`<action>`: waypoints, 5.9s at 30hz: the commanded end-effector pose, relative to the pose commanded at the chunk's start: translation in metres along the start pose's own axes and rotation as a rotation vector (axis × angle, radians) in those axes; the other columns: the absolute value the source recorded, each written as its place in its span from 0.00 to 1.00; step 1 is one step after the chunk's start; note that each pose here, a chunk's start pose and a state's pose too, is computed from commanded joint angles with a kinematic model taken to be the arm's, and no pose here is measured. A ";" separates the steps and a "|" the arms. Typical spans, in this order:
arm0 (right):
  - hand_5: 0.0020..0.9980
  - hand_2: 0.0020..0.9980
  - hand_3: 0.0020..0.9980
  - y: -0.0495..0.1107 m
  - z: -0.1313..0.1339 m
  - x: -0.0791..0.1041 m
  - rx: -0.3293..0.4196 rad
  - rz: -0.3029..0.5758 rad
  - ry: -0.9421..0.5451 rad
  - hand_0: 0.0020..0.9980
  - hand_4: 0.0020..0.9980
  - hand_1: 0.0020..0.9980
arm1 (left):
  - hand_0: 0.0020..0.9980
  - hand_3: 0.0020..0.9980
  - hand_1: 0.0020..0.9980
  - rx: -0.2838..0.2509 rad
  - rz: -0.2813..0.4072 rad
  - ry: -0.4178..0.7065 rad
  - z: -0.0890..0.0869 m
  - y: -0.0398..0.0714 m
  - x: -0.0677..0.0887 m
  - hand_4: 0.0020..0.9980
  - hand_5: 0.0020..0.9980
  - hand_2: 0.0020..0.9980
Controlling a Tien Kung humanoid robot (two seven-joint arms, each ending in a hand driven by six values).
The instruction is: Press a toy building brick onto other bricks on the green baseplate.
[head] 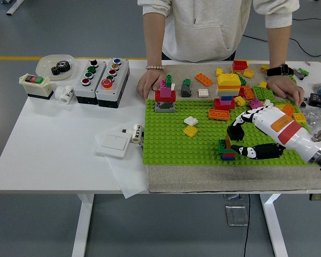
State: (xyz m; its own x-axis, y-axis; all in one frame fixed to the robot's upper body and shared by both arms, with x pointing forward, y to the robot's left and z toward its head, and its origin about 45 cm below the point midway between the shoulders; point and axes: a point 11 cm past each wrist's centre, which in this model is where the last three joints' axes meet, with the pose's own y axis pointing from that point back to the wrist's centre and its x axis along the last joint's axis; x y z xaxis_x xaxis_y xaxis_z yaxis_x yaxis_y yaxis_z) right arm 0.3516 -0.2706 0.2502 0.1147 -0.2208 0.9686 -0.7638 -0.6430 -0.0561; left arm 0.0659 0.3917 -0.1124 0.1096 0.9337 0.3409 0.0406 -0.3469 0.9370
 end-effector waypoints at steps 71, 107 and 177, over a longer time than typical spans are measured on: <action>0.42 0.62 0.56 0.007 -0.005 0.001 0.017 0.005 0.005 0.50 0.79 0.55 | 0.49 0.62 0.57 -0.005 0.001 0.001 0.003 0.001 0.000 0.66 0.75 0.65; 0.42 0.62 0.57 0.012 -0.006 0.001 0.017 0.007 0.000 0.49 0.79 0.55 | 0.49 0.62 0.57 -0.002 0.001 -0.003 0.002 0.001 0.000 0.66 0.75 0.65; 0.41 0.63 0.56 0.021 -0.002 -0.002 0.015 0.055 0.096 0.54 0.78 0.56 | 0.49 0.62 0.57 0.002 -0.002 -0.013 0.002 0.001 -0.001 0.66 0.75 0.65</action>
State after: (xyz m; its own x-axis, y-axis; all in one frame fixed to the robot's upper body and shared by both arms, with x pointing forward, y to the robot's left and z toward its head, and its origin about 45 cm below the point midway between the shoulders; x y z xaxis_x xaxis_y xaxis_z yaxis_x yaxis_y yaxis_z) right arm 0.3334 -0.2820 0.2474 0.0107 -0.1854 0.9826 -0.7579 -0.6425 -0.1130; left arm 0.0675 0.3907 -0.1122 0.1227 0.9332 0.3378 0.0431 -0.3451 0.9376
